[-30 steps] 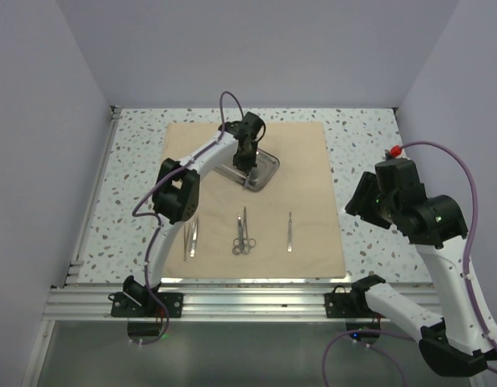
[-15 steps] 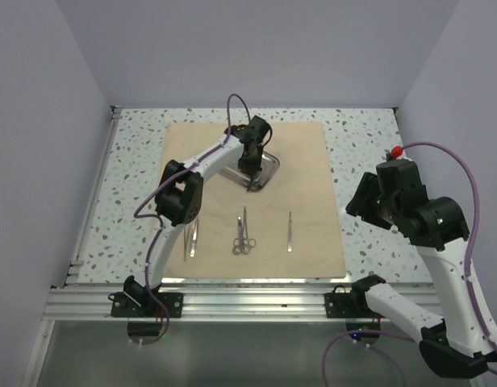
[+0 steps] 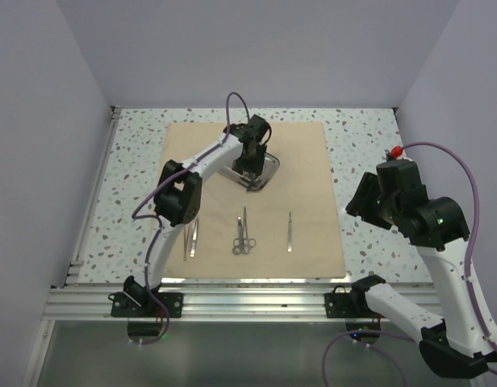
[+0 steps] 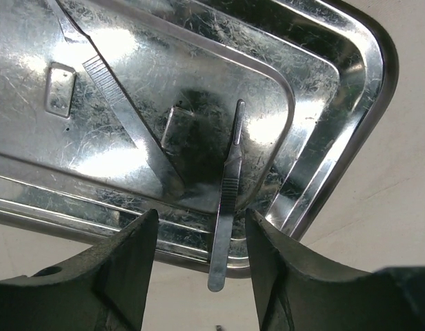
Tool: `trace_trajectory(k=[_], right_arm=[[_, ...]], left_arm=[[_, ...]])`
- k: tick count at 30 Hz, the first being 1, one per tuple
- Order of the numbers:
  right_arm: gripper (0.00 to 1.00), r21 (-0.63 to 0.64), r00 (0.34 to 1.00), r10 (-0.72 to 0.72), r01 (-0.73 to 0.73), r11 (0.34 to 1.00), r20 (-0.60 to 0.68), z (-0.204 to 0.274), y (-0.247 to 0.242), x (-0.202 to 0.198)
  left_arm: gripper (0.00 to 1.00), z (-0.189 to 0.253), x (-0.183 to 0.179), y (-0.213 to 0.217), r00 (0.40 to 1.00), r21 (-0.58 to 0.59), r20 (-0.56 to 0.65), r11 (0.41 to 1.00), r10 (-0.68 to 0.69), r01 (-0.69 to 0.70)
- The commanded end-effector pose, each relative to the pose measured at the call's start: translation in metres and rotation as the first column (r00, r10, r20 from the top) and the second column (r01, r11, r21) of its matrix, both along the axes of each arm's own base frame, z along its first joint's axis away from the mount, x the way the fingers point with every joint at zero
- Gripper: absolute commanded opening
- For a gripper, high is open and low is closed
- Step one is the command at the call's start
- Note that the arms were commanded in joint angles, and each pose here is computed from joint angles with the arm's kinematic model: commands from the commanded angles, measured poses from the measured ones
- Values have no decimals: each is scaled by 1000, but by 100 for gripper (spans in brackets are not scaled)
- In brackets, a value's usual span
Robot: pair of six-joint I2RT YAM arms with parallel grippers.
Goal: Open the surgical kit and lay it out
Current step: Pick up the medical item from the container.
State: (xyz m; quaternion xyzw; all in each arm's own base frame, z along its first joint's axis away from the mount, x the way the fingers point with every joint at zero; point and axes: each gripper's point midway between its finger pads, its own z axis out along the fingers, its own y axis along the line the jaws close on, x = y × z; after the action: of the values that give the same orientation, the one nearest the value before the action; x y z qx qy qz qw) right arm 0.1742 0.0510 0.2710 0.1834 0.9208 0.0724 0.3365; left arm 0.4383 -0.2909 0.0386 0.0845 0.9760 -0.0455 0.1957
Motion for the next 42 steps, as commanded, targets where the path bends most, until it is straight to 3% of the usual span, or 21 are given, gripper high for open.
trace_trajectory(k=[1, 9, 11, 16, 17, 20, 27, 32, 37, 42], right_arm=[[56, -19, 1000, 1, -1, 1000, -31, -2, -6, -12], [56, -14, 1000, -6, 5, 1000, -29, -2, -6, -13], [56, -10, 999, -8, 7, 1000, -32, -3, -6, -13], [56, -5, 999, -10, 10, 1000, -31, -4, -5, -13], [56, -1, 999, -12, 12, 1000, -32, -4, -5, -14], [56, 1, 999, -15, 15, 1000, -29, -3, -5, -15], [56, 18, 1000, -15, 16, 1000, -24, -2, -4, -19], [56, 16, 1000, -11, 11, 1000, 0, 6, -7, -23], [56, 33, 1000, 17, -18, 999, 19, 18, -5, -28], [56, 54, 998, 52, -54, 997, 42, 34, -4, -42]], left_arm=[[56, 35, 0, -2, 999, -23, 40, 999, -35, 35], [56, 3, -23, -1, 996, 36, -27, 996, -81, 82], [51, -5, -25, 0, 996, 46, -42, 995, -83, 85], [29, -21, -31, 4, 994, 70, -74, 994, -77, 83], [15, -23, -31, 5, 994, 72, -78, 994, -77, 83], [0, -25, -31, 3, 993, 65, -85, 994, -82, 88], [0, 19, -11, -11, 998, 15, 0, 998, -68, 68], [0, 67, -10, -25, 998, -86, 58, 996, -20, 25], [0, 98, -39, -42, 995, -167, 84, 985, 51, -37], [0, 94, -96, -75, 994, -190, 50, 978, 96, -85]])
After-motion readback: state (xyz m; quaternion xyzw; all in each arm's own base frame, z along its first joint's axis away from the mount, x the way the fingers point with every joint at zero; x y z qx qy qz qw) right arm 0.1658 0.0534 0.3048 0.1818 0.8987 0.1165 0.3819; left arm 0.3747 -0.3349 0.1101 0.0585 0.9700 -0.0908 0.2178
